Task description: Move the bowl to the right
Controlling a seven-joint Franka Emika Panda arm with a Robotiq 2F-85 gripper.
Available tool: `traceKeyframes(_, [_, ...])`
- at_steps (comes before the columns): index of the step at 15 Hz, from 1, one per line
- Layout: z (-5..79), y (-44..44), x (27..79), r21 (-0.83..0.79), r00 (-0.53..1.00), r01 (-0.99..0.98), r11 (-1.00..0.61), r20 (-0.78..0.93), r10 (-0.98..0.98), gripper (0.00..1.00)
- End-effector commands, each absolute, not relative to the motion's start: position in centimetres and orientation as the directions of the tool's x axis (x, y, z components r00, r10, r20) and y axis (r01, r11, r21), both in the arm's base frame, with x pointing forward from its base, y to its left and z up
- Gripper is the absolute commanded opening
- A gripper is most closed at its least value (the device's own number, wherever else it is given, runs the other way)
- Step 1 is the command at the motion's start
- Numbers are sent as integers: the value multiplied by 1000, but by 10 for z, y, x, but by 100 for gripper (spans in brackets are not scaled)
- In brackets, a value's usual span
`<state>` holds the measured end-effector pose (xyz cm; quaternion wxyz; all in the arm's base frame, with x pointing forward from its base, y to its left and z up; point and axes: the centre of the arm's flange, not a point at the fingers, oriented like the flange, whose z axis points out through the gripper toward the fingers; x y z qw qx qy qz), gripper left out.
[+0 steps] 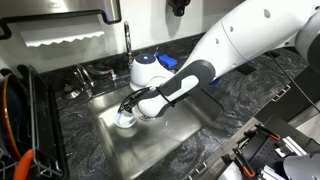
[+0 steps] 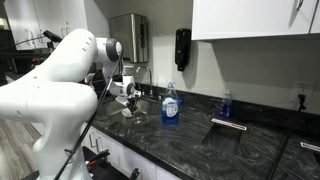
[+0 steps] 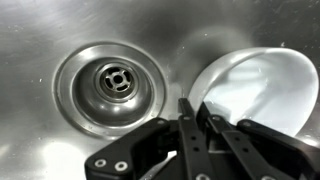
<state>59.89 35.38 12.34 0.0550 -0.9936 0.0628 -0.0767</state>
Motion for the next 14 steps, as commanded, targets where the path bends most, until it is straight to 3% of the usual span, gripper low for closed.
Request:
traceKeyframes(1, [125,340,594,-90,975,-152,-984,147,-164,2])
traceKeyframes(14, [130,263,545,-80,940,-296,-952,153,-306,2])
